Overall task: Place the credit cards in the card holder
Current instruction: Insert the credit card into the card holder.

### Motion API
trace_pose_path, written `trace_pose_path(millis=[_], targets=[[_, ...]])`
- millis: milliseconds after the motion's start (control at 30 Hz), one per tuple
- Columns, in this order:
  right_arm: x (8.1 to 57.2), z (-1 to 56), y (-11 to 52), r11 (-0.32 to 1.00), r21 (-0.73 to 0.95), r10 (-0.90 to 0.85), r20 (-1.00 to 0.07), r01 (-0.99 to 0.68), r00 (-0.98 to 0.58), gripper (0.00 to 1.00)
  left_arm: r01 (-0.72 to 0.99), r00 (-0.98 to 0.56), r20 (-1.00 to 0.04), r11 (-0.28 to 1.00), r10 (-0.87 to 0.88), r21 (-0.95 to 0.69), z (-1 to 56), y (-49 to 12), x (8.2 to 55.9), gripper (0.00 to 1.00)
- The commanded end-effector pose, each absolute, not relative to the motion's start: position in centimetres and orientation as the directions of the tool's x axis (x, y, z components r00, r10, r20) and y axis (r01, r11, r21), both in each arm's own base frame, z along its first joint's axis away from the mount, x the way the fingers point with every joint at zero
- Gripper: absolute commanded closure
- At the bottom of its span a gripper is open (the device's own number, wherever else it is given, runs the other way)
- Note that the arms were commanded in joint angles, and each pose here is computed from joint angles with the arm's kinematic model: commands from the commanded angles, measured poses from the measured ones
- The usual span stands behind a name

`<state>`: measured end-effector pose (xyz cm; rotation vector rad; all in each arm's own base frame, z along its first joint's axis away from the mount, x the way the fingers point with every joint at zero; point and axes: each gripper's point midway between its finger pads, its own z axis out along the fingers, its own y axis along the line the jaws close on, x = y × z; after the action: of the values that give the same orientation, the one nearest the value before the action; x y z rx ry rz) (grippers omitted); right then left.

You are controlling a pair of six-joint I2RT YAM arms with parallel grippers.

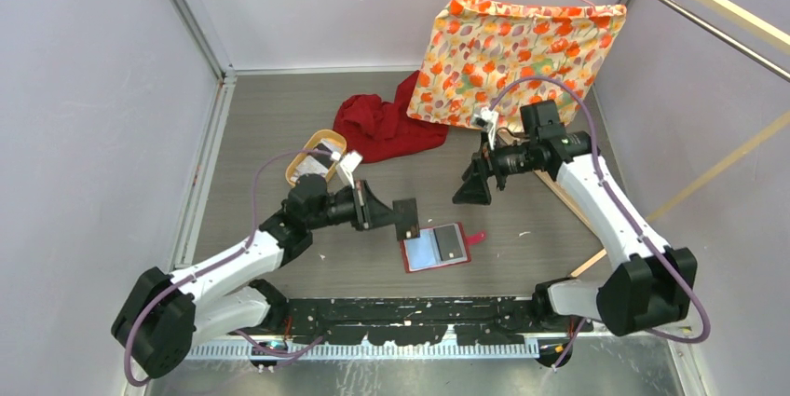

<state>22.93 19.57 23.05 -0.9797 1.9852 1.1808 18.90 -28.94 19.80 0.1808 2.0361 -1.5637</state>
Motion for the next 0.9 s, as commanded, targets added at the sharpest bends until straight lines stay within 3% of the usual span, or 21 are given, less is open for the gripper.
trace_pose_path(millis=[0,200,533,800,867], targets=[[20.6,18.1,17.8,0.294,0.449,-0.446,-0.716,-0.844,-0.537,0.00,0.439,-0.828,-0.524,0.352,-0.200,-0.827,17.5,-28.9,17.1,0.99],[19.6,18.4,20.3,0.190,0.709,-0.313,-0.612,-0.679,-0.726,0.07,0.526,-0.775,-0.584,0.267,-0.241,-0.808,18.6,-30.8,16.9,0.99],[21.4,19.0,22.6,0.200,0.759,-0.169,-0.596,-0.619,-0.785,0.15,0.557,-0.701,-0.559,0.148,-0.443,-0.817,21.9,-33.0,19.5,1.00],[22.7,20.5,23.4,0.192,0.802,-0.109,-0.555,-0.565,-0.825,0.31,0.558,-0.722,-0.496,0.018,-0.483,-0.830,24.0,-35.2,19.7,1.00],[23.0,21.2,23.6,0.181,0.809,-0.096,-0.551,-0.559,-0.829,0.40,0.554,-0.737,-0.491,0.001,-0.465,-0.833,23.8,-35.8,19.3,1.00]])
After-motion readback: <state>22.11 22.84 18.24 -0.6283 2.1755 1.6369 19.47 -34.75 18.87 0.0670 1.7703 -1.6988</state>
